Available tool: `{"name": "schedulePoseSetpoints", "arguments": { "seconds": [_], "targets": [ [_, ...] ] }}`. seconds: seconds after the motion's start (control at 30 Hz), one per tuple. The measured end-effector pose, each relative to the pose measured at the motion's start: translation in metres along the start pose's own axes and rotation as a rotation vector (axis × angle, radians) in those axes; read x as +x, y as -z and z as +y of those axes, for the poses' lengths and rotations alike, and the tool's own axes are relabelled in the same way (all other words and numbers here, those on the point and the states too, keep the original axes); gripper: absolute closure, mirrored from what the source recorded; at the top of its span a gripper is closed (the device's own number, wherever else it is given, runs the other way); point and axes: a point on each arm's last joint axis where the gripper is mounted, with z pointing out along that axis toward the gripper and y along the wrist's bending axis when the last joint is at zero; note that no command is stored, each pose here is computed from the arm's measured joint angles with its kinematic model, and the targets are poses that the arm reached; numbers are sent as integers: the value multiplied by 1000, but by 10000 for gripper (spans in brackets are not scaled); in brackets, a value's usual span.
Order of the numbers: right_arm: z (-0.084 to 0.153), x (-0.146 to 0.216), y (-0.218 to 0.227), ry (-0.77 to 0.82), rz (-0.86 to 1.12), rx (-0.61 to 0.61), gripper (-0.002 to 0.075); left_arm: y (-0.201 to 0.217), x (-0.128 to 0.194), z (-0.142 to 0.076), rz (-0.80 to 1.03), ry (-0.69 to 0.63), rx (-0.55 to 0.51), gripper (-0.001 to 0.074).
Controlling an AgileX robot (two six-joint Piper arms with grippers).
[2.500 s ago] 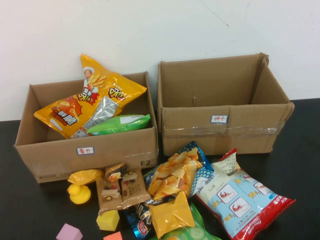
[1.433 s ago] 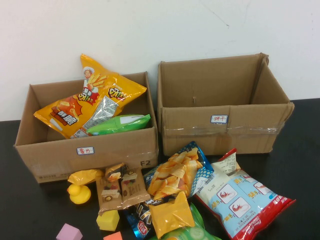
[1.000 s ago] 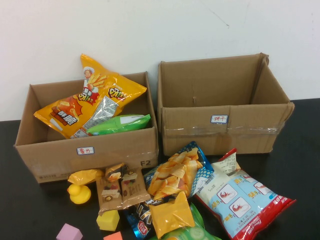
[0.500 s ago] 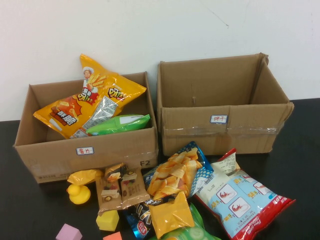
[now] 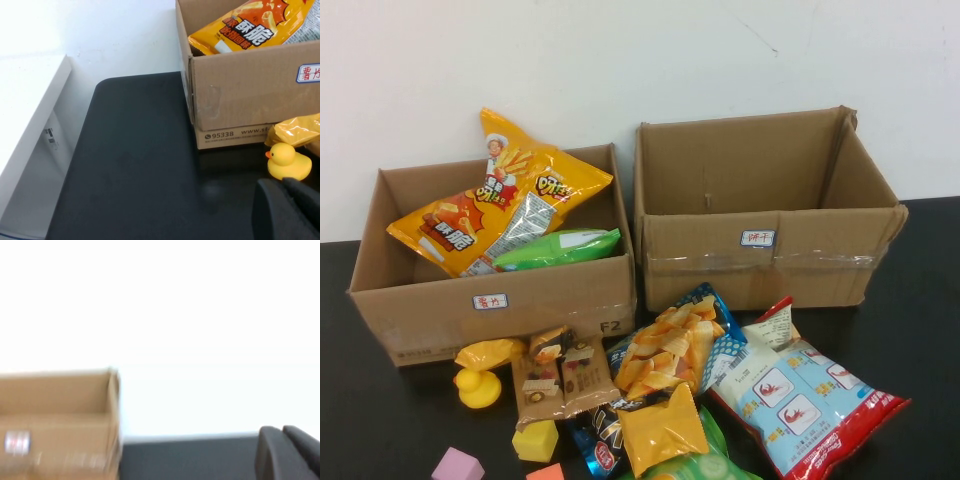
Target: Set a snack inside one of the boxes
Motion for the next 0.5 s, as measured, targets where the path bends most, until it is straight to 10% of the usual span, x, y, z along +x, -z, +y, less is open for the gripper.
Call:
{"name": "schedulePoseSetpoints", "arguments": {
  "seconds": [0.5],
  "targets": [
    [5, -31, -64, 303, 391, -55, 727, 0, 0, 0, 0, 0, 0, 738]
  ]
}}
